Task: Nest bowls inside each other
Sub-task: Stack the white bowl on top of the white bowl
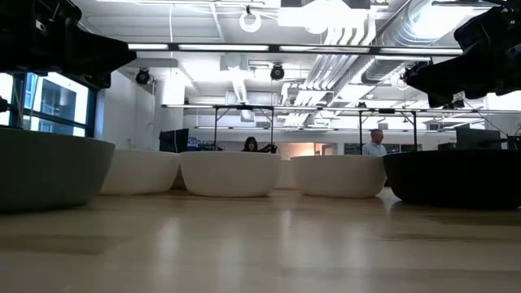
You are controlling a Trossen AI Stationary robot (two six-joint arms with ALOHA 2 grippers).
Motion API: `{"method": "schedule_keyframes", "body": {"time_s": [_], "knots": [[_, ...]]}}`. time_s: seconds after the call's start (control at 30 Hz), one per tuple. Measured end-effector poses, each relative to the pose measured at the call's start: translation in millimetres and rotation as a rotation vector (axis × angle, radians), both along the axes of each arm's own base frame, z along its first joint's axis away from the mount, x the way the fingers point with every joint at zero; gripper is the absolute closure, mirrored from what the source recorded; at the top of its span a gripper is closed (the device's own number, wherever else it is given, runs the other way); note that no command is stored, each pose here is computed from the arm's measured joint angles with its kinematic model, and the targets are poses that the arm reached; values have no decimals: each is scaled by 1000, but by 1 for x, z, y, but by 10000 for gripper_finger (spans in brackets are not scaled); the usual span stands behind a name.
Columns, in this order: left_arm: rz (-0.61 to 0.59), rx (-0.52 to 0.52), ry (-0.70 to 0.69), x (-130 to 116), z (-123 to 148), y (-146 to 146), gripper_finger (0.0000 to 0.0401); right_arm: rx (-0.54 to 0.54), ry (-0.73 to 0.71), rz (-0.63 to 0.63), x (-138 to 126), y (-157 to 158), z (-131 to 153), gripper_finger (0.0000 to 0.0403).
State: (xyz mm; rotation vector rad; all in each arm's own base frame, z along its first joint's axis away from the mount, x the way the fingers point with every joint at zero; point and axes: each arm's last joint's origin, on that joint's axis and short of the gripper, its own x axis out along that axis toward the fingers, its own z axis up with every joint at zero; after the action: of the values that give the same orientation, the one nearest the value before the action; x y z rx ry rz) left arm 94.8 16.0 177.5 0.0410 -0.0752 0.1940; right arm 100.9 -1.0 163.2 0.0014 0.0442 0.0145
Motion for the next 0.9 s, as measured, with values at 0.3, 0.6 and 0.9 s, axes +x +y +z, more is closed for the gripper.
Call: {"method": "schedule_keyframes", "body": {"time_s": [0.3, 0.6, 0.9], "knots": [[-3, -60, -2, 0, -1, 0, 272, 0, -2, 0, 0, 0, 0, 277], [-2, -60, -2, 0, -1, 0, 272, 7, -7, 0, 0, 0, 0, 277], [-11, -124, 42, 0, -6, 0, 272, 89, -16, -7, 0, 0, 1, 277]]}}
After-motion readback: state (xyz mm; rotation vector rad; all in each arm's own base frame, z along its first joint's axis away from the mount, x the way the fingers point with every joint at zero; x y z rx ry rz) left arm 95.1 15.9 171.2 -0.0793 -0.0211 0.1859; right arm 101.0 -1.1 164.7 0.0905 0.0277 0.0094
